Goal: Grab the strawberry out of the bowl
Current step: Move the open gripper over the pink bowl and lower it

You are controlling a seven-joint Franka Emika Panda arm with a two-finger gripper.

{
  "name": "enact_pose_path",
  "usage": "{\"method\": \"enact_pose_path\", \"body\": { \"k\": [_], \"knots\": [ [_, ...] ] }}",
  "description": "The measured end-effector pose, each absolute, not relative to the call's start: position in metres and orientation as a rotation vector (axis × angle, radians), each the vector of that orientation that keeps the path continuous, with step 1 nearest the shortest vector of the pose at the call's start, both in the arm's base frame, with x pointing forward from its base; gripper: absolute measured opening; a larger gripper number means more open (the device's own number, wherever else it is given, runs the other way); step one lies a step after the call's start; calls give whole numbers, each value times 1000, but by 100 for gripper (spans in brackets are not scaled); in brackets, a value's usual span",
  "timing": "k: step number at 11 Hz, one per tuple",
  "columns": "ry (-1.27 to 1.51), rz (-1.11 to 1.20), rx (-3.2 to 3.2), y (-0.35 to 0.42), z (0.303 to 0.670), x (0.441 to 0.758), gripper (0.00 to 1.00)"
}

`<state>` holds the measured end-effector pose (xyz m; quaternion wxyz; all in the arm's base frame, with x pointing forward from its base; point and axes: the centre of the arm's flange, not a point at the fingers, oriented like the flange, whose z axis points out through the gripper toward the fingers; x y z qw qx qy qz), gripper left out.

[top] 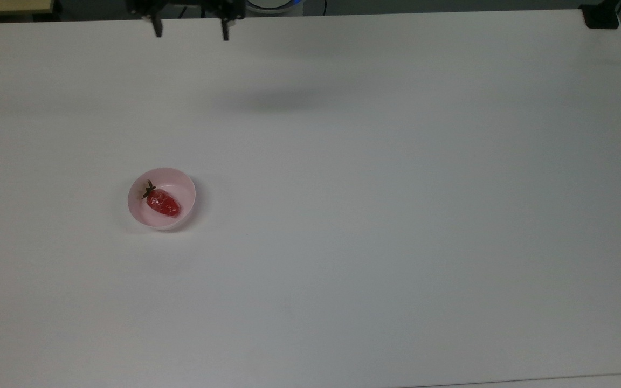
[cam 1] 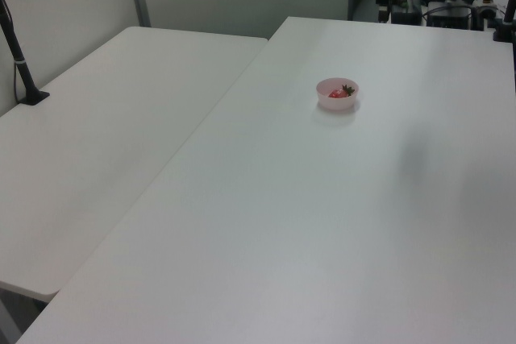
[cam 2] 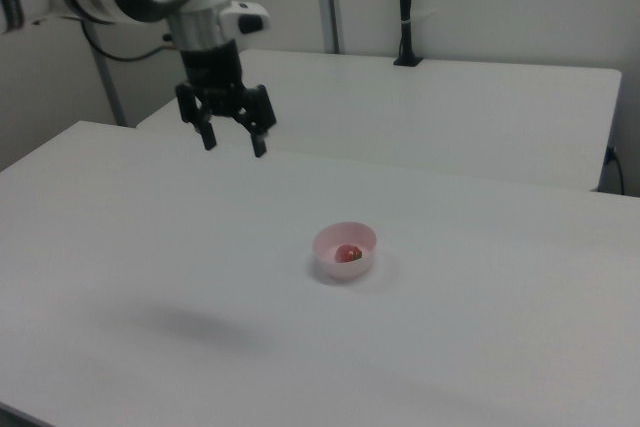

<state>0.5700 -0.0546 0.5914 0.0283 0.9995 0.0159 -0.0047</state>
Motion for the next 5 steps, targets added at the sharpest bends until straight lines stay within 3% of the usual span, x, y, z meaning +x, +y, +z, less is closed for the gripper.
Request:
{"method": "enact_pose_path", "body": {
  "k": [5],
  "knots": [
    [23,52,3042,-136,500,622,100]
  ]
}}
